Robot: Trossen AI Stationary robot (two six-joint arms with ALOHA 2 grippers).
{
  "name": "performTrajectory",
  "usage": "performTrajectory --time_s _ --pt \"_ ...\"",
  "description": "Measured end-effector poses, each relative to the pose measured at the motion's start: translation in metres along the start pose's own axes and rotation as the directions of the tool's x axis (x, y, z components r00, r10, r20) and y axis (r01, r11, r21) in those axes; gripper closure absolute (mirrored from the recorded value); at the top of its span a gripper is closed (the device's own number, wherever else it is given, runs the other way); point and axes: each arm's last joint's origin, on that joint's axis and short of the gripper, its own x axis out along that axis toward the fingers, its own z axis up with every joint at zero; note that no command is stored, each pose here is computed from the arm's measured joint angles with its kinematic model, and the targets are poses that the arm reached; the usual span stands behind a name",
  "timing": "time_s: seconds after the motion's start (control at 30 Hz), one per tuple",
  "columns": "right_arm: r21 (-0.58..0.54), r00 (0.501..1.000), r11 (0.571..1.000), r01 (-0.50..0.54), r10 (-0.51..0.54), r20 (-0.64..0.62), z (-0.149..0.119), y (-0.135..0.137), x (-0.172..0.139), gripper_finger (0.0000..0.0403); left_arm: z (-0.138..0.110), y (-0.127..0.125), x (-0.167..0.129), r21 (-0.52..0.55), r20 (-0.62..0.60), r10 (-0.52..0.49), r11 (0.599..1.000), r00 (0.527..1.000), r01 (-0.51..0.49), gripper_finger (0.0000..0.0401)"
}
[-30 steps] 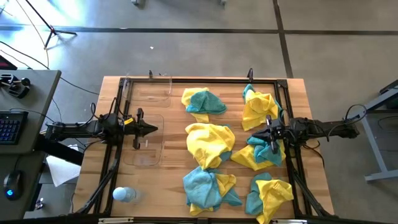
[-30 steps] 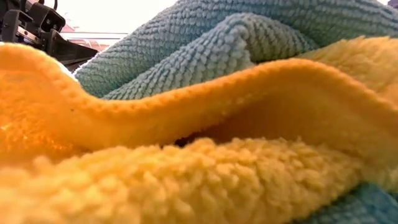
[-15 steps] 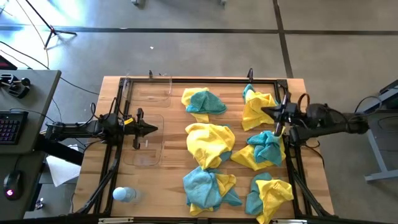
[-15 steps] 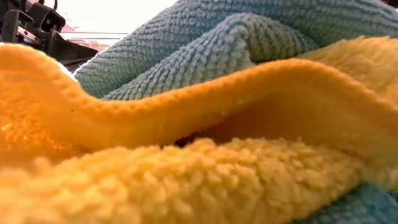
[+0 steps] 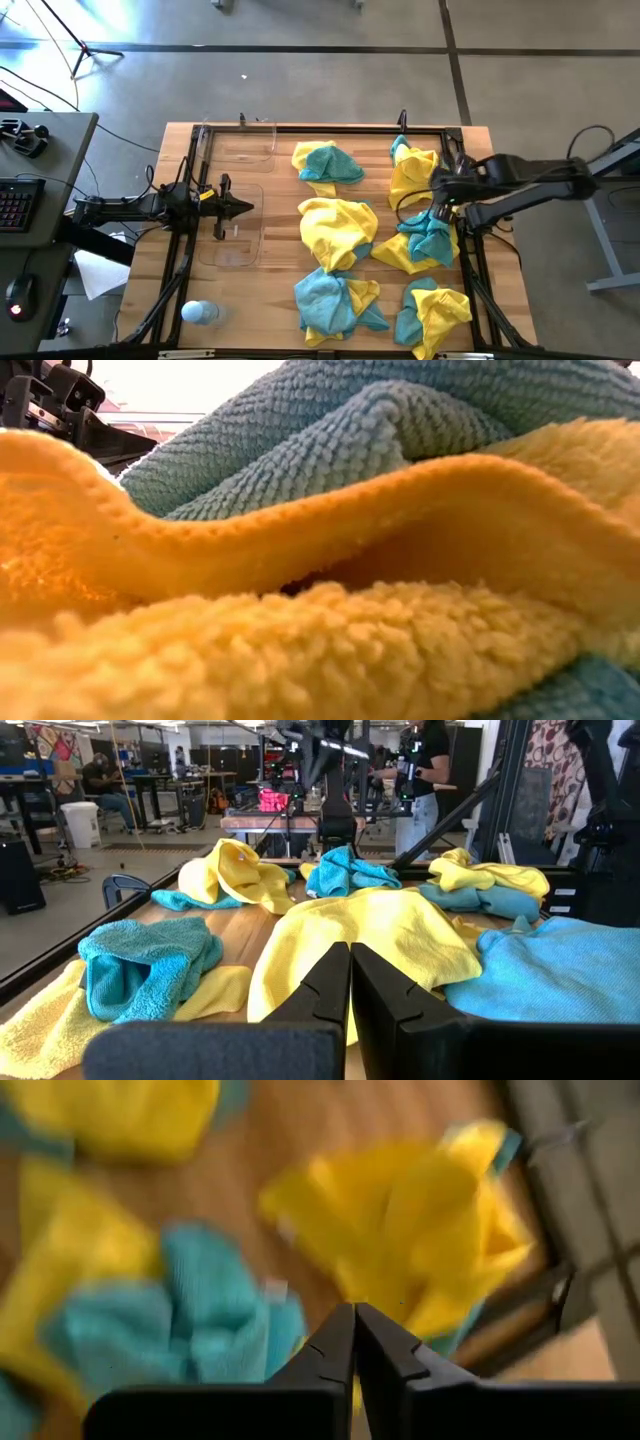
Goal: Sort microfiber towel by color & place in baskets
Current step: Put the blue microfiber cloth into the bottom transparent bin
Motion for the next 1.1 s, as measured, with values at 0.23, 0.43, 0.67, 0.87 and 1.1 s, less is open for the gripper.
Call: performTrajectory --time_s 0.23,0.43,0.67,0.87,1.1 --pt "-0.069 0.976 0.989 -0.13 0.115 -0.185 -0.003 0.015 0.026 0.0324 0.0 0.0 0.0 0.0 0.0 0.0 1.0 1.0 0.0 0.0401" --pt "-0.082 0.954 0.983 -0.166 0.14 -0.264 -0.013 0.023 0.054 0.025 0.0 0.0 0.0 0.0 0.0 0.0 1.0 1.0 0.0 0.0401" --pt "-0.152 0.946 0.97 -0.189 0.138 -0.293 -0.023 0.031 0.086 0.0175 0.0 0.0 0.0 0.0 0.0 0.0 1.0 1.0 0.0 0.0401" --pt "-0.182 0.947 0.963 -0.198 0.14 -0.289 -0.03 0.036 0.106 0.0142 0.0 0.0 0.0 0.0 0.0 0.0 1.0 1.0 0.0 0.0401" --pt "-0.171 0.944 0.961 -0.219 0.164 -0.287 -0.032 0.038 0.111 0.0139 0.0 0.0 0.0 0.0 0.0 0.0 1.0 1.0 0.0 0.0401"
